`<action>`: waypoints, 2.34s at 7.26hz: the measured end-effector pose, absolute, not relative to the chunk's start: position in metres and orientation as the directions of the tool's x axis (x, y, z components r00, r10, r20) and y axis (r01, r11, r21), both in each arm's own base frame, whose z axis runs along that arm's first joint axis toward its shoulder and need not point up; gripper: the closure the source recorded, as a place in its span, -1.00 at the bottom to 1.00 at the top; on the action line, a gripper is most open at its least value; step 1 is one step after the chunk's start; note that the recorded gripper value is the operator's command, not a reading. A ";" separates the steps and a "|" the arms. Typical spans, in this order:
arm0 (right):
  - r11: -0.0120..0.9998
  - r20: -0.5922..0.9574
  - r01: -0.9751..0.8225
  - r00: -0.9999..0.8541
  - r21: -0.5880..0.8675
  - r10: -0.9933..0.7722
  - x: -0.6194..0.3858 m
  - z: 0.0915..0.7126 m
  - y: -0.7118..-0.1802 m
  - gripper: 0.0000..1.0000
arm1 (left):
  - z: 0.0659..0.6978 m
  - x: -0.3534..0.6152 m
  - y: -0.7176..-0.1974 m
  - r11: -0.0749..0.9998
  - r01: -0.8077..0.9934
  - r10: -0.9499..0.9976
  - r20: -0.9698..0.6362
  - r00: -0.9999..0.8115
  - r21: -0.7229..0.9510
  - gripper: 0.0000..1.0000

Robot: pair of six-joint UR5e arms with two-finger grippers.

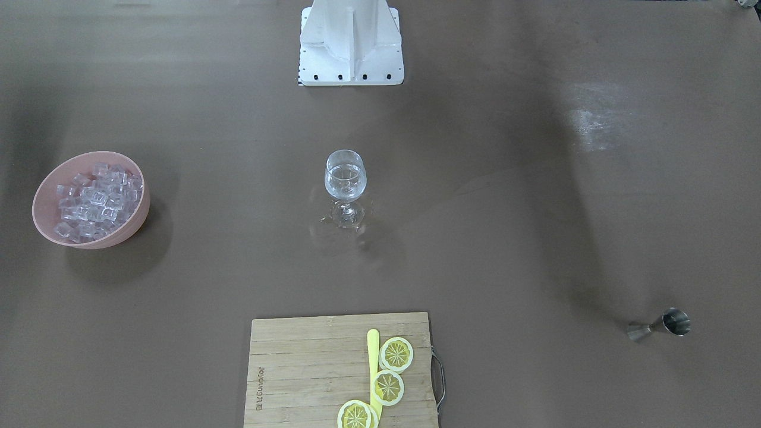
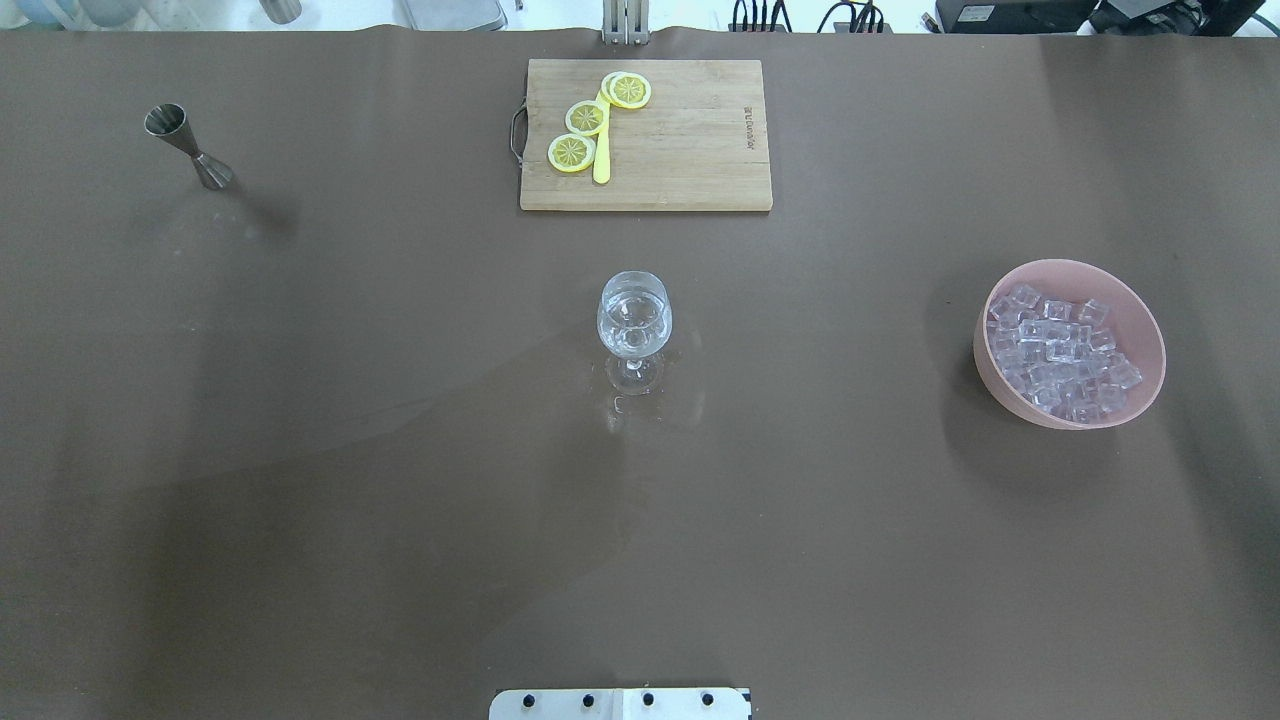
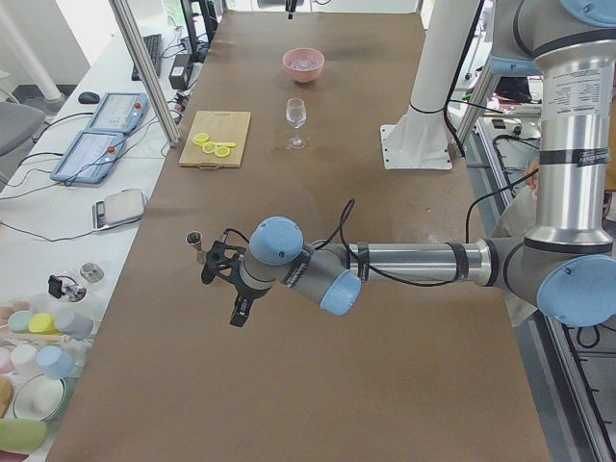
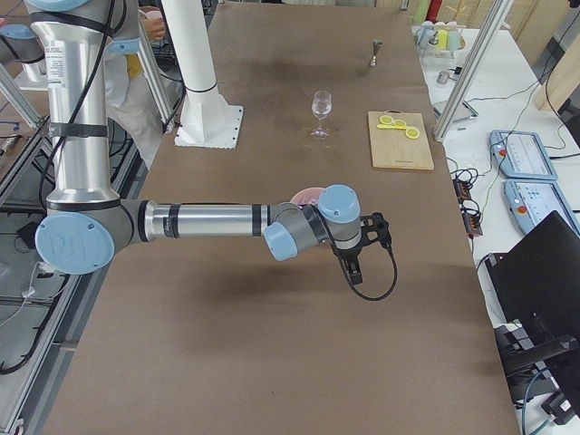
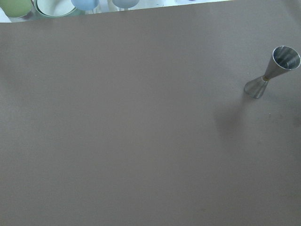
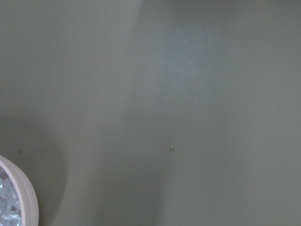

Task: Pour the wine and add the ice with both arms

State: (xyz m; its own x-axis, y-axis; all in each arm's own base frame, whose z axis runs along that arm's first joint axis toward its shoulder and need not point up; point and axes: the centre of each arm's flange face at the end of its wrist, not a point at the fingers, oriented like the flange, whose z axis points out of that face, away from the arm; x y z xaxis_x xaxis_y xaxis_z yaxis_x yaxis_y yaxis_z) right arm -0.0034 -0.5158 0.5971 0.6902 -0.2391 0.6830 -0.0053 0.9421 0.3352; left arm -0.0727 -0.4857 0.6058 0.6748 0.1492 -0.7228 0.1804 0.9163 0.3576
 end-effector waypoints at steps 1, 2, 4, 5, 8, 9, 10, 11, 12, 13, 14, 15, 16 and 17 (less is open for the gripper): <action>0.942 0.683 -0.005 0.690 0.336 -0.240 -0.003 0.597 -0.516 -1.00 | 0.604 -0.073 -0.485 0.913 0.181 0.155 -0.721 0.675 0.366 -0.98; 0.941 0.683 -0.005 0.689 0.338 -0.241 -0.003 0.596 -0.515 -1.00 | 0.604 -0.073 -0.483 0.907 0.181 0.166 -0.718 0.676 0.381 -0.98; 0.941 0.684 -0.007 0.688 0.339 -0.242 -0.003 0.594 -0.515 -1.00 | 0.614 -0.072 -0.478 0.907 0.183 0.165 -0.719 0.675 0.380 -0.98; 0.940 0.683 -0.008 0.689 0.340 -0.242 -0.003 0.593 -0.515 -1.00 | 0.617 -0.072 -0.475 0.907 0.187 0.161 -0.721 0.674 0.377 -0.98; 0.939 0.676 -0.009 0.697 0.343 -0.240 -0.003 0.593 -0.516 -1.00 | 0.621 -0.070 -0.470 0.917 0.193 0.147 -0.746 0.649 0.349 -0.98; 0.941 0.675 -0.009 0.699 0.339 -0.236 -0.003 0.595 -0.516 -1.00 | 0.622 -0.068 -0.471 0.926 0.188 0.140 -0.759 0.636 0.328 -0.98; 0.943 0.669 -0.010 0.707 0.333 -0.229 -0.001 0.599 -0.514 -1.00 | 0.622 -0.066 -0.472 0.936 0.182 0.125 -0.766 0.630 0.302 -0.98; 0.944 0.660 -0.012 0.718 0.329 -0.221 0.000 0.604 -0.513 -1.00 | 0.624 -0.065 -0.473 0.946 0.176 0.105 -0.771 0.628 0.272 -0.98; 0.945 0.655 -0.014 0.724 0.326 -0.215 0.001 0.606 -0.512 -1.00 | 0.624 -0.064 -0.473 0.958 0.173 0.072 -0.776 0.626 0.229 -0.98; 0.947 0.654 -0.015 0.727 0.321 -0.210 0.002 0.609 -0.510 -1.00 | 0.617 -0.064 -0.472 0.970 0.172 0.027 -0.780 0.626 0.172 -0.98; 0.948 0.653 -0.015 0.729 0.316 -0.206 0.003 0.612 -0.509 -1.00 | 0.610 -0.064 -0.469 0.977 0.172 -0.011 -0.780 0.626 0.125 -0.98; 0.949 0.651 -0.016 0.731 0.314 -0.203 0.003 0.614 -0.508 -1.00 | 0.612 -0.064 -0.461 0.980 0.172 -0.033 -0.778 0.627 0.096 -0.98; 0.949 0.650 -0.017 0.732 0.313 -0.202 0.004 0.614 -0.507 -1.00 | 0.621 -0.064 -0.447 0.982 0.165 -0.030 -0.775 0.631 0.097 -0.98; 0.950 0.651 -0.017 0.732 0.313 -0.201 0.005 0.615 -0.506 -1.00 | 0.631 -0.064 -0.430 0.979 0.155 0.002 -0.772 0.635 0.131 -0.98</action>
State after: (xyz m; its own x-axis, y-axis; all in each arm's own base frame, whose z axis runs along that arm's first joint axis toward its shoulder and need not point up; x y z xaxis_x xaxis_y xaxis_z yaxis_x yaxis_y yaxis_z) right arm 0.0047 -0.5064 0.6148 0.7325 -0.2009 0.6505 -0.0174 0.9496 0.3129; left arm -0.0641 -0.4299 0.6308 0.6351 0.0024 -0.7724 0.1554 0.9791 0.1308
